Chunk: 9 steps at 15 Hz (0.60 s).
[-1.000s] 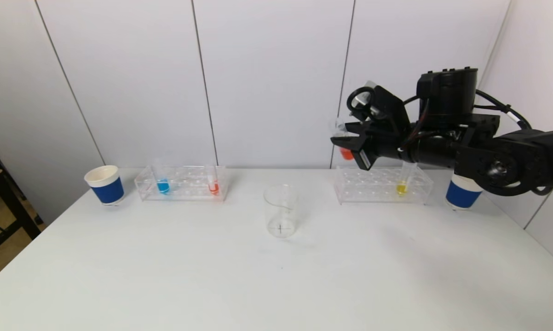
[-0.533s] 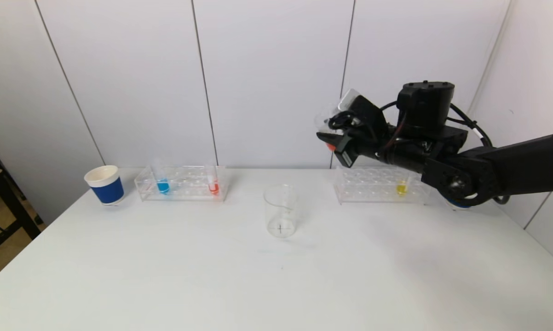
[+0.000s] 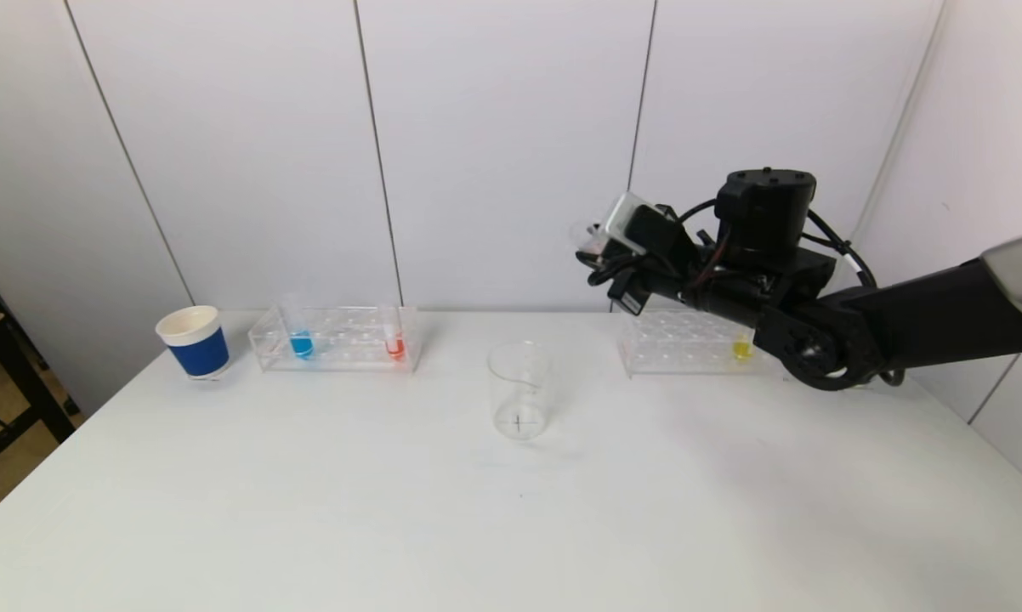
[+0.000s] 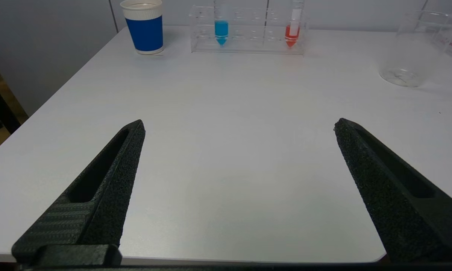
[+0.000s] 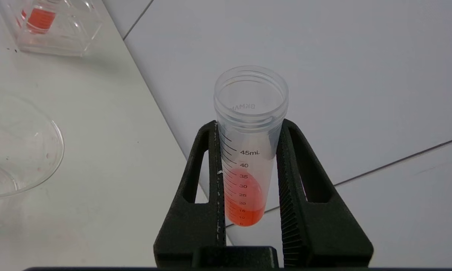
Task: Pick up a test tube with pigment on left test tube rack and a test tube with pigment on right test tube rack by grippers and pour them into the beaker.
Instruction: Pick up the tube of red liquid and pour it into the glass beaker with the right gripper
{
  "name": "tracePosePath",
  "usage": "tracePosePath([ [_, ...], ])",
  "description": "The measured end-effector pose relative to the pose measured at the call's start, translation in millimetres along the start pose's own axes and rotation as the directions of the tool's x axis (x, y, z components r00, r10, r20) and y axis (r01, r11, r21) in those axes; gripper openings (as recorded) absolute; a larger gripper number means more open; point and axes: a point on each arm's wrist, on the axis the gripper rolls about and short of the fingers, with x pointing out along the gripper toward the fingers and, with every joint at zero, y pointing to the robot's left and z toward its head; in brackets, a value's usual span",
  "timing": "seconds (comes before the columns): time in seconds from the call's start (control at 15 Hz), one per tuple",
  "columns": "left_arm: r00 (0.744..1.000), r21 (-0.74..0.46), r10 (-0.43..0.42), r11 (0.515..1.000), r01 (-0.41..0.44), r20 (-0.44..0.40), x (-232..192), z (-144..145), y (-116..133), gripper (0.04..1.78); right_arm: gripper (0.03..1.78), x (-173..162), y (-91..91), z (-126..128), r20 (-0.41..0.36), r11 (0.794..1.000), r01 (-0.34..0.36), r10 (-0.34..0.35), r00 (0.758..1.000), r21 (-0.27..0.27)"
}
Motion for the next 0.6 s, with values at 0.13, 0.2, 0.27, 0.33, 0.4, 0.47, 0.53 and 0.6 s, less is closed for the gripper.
tracePosePath([
  [0.13, 1.000, 0.000, 0.000, 1.000, 0.000, 0.000, 0.0, 0.0, 0.0, 1.76, 0.47, 2.7, 2.9, 0.2, 0.003, 1.000, -0.002, 0.002, 1.000, -0.018],
  [0.2, 1.000, 0.000, 0.000, 1.000, 0.000, 0.000, 0.0, 0.0, 0.0, 1.76, 0.47, 3.7, 3.9, 0.4, 0.004, 1.000, -0.003, 0.003, 1.000, -0.029],
  [0.27, 1.000, 0.000, 0.000, 1.000, 0.000, 0.000, 0.0, 0.0, 0.0, 1.76, 0.47, 4.6, 5.1, 0.3, 0.004, 0.999, -0.004, 0.004, 1.000, -0.034],
  [0.33, 1.000, 0.000, 0.000, 1.000, 0.000, 0.000, 0.0, 0.0, 0.0, 1.76, 0.47, 5.5, 5.3, 0.4, 0.010, 0.999, 0.002, -0.001, 1.000, -0.042],
  [0.4, 1.000, 0.000, 0.000, 1.000, 0.000, 0.000, 0.0, 0.0, 0.0, 1.76, 0.47, 7.1, 6.0, 0.4, 0.020, 0.999, 0.011, -0.010, 1.000, -0.051],
  [0.47, 1.000, 0.000, 0.000, 1.000, 0.000, 0.000, 0.0, 0.0, 0.0, 1.76, 0.47, 9.3, 7.3, 0.7, 0.035, 0.998, 0.024, -0.022, 0.999, -0.059],
  [0.53, 1.000, 0.000, 0.000, 1.000, 0.000, 0.000, 0.0, 0.0, 0.0, 1.76, 0.47, 11.8, 9.4, 1.1, 0.049, 0.997, 0.037, -0.033, 0.998, -0.072],
  [0.6, 1.000, 0.000, 0.000, 1.000, 0.000, 0.000, 0.0, 0.0, 0.0, 1.76, 0.47, 14.2, 12.5, 0.8, 0.056, 0.996, 0.039, -0.034, 0.998, -0.082],
])
